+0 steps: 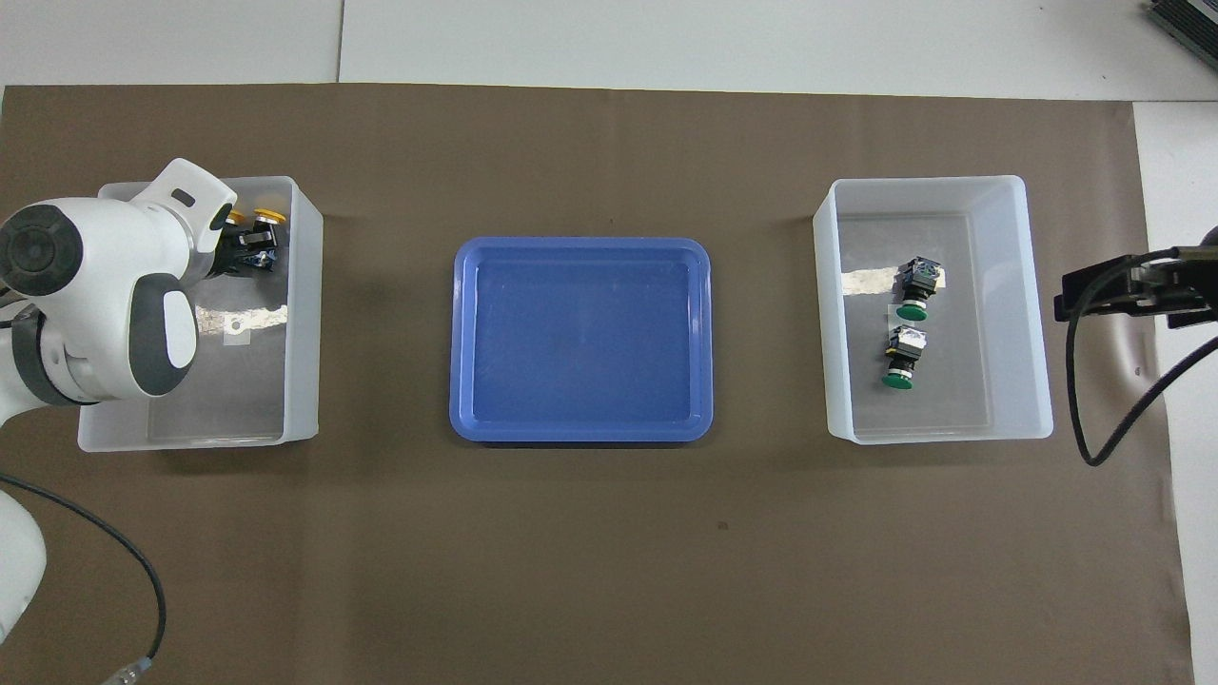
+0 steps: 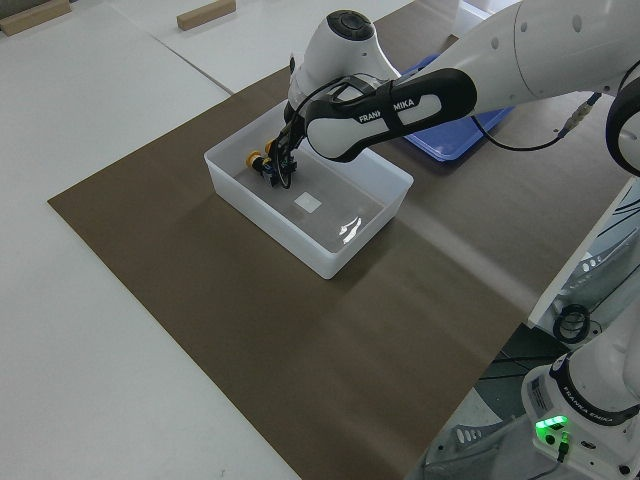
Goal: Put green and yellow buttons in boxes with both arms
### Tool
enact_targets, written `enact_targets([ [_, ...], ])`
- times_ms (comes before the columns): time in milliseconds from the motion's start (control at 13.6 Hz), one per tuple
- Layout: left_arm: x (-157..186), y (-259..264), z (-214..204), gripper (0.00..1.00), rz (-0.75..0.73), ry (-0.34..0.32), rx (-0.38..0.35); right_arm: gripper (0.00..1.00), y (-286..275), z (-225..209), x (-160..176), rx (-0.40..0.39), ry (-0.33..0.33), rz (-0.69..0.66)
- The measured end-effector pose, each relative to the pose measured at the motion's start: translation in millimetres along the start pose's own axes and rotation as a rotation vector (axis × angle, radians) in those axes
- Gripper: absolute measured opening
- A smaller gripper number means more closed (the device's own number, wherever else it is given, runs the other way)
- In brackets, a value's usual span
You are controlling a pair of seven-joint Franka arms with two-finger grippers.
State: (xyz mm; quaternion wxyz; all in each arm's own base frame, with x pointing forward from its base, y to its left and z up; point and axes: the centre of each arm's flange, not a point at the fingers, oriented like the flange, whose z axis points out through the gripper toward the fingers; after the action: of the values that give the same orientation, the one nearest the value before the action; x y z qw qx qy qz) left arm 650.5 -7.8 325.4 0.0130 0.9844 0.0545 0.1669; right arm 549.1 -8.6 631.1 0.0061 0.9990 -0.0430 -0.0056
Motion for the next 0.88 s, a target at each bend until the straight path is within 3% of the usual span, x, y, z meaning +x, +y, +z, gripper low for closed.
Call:
enact_targets([
  [147, 6.0, -1.8, -4.7, 1.0, -0.003, 0.016, 0.001, 1.0, 0.6, 0.6, -0.1, 0.0, -0.001, 0.001],
  [442, 15.4, 1.3, -29.1, 1.0, 0.021, 0.023, -0.002, 1.0, 1.0, 1.6, -1.4, 0.0, -0.004, 0.001],
  [885, -4.9, 13.9, -140.0, 1.0, 0.111, -0.181, 0.004, 1.0, 1.1, 0.6, -2.5, 0.001, -0.003, 0.001],
])
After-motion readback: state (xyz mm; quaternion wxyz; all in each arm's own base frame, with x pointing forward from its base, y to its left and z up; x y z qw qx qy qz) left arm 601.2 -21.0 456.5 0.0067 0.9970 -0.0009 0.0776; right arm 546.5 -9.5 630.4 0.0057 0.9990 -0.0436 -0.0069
